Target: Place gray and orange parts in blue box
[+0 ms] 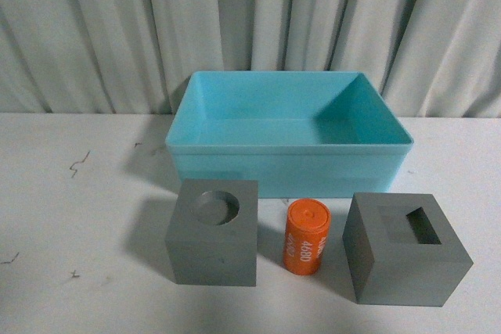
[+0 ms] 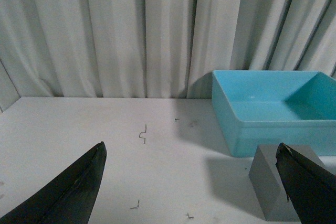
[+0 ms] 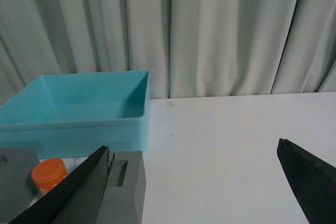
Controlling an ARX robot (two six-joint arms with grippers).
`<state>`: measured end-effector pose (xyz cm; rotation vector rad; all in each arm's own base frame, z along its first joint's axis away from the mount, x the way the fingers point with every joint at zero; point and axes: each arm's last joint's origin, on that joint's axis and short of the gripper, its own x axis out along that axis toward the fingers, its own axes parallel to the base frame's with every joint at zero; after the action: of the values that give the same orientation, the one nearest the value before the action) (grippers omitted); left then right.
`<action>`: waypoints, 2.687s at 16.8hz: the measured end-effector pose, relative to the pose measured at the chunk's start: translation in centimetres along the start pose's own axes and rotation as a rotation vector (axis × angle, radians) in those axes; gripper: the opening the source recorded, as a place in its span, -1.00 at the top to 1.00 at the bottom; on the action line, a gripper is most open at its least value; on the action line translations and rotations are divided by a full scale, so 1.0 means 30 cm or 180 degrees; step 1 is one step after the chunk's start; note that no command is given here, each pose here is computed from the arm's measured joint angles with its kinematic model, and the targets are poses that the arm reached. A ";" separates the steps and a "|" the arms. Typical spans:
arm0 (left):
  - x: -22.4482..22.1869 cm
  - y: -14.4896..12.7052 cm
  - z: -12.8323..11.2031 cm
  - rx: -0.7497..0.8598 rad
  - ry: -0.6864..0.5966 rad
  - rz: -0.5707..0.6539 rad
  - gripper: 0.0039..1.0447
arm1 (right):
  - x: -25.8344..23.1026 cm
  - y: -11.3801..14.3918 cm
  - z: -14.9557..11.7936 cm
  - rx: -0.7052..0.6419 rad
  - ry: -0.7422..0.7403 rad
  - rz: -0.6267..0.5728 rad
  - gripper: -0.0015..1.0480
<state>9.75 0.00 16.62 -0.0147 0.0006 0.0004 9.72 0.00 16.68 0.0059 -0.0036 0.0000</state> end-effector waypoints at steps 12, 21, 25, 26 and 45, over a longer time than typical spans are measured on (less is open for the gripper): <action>0.000 0.000 0.000 0.0000 -0.0001 0.0000 -0.88 | 0.000 0.000 0.000 0.0000 -0.0001 0.0000 -0.87; 0.000 0.000 0.000 0.0000 0.0000 0.0001 -0.88 | 0.000 0.000 0.000 0.0000 -0.0001 0.0000 -0.87; 0.000 0.000 0.000 0.0000 0.0000 0.0001 -0.88 | 0.000 0.000 0.000 0.0000 -0.0001 0.0000 -0.87; 0.000 0.000 0.000 0.0000 0.0000 0.0000 -0.88 | 0.000 0.000 0.000 0.0000 -0.0001 -0.0001 -0.87; 0.000 0.000 0.000 0.0000 0.0000 0.0001 -0.88 | 0.429 0.005 0.017 -0.0200 0.1723 0.0493 -0.87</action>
<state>9.75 0.00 16.62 -0.0147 0.0006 0.0008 22.61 0.15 17.23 -0.0574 0.5372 0.1564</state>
